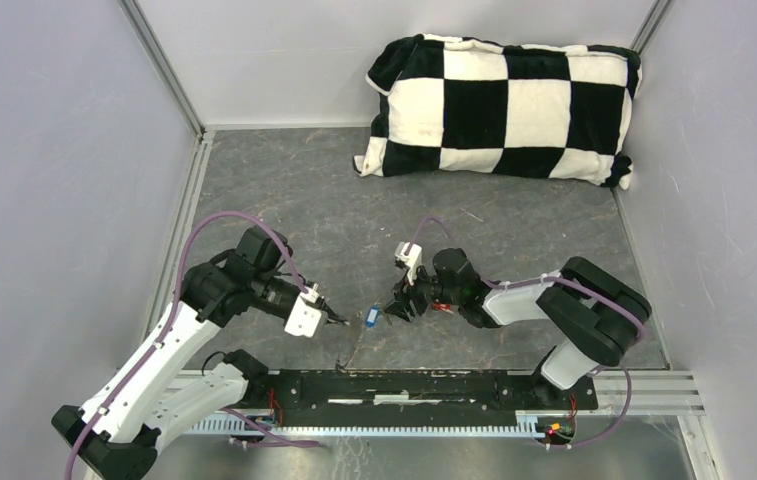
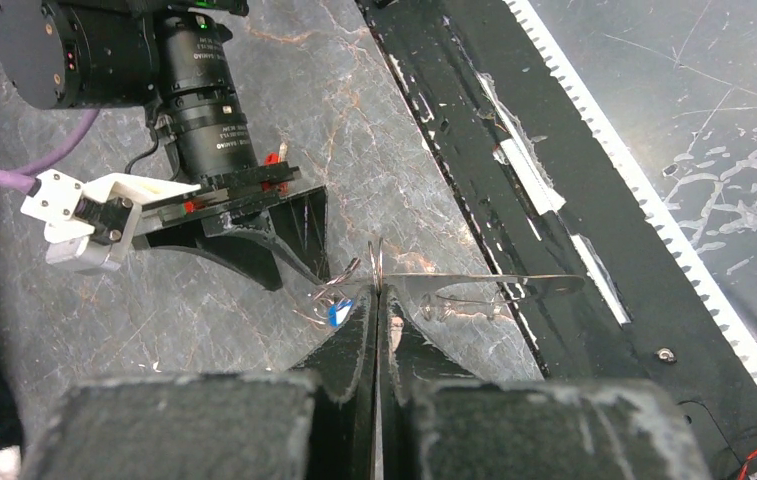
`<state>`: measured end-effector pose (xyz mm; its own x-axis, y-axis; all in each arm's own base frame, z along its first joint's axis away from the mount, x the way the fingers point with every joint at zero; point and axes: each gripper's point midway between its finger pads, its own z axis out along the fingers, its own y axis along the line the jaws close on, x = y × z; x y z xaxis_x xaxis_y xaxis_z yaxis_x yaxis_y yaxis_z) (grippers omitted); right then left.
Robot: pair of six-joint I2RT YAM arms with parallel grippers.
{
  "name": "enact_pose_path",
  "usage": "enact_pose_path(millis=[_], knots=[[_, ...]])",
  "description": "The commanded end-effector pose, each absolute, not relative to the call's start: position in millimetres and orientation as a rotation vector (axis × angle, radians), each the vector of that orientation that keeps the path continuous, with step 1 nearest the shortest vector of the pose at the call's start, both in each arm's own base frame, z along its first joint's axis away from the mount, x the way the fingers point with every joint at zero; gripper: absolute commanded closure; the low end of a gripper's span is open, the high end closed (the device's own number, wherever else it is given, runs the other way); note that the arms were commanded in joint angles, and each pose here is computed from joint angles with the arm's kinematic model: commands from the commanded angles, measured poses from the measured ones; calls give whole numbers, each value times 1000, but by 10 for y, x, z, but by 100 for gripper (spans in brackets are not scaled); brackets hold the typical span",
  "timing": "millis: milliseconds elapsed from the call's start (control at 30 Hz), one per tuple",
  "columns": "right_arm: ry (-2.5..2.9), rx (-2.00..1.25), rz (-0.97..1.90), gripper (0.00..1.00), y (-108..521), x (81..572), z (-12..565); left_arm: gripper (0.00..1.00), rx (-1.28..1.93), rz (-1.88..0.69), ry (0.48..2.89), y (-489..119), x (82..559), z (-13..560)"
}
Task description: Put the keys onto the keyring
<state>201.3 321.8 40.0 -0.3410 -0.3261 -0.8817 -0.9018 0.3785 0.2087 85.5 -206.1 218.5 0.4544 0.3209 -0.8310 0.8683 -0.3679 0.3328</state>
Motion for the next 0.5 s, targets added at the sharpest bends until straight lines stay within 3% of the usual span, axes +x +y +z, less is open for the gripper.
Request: enact_pose_path(millis=[0, 467], knots=[[1709, -1095, 1055, 41, 3468, 2062, 640, 98, 1856, -889, 970, -2116, 854, 2375], [1736, -1086, 1056, 57, 3515, 2147, 465, 98, 1851, -886, 972, -2109, 845, 2384]])
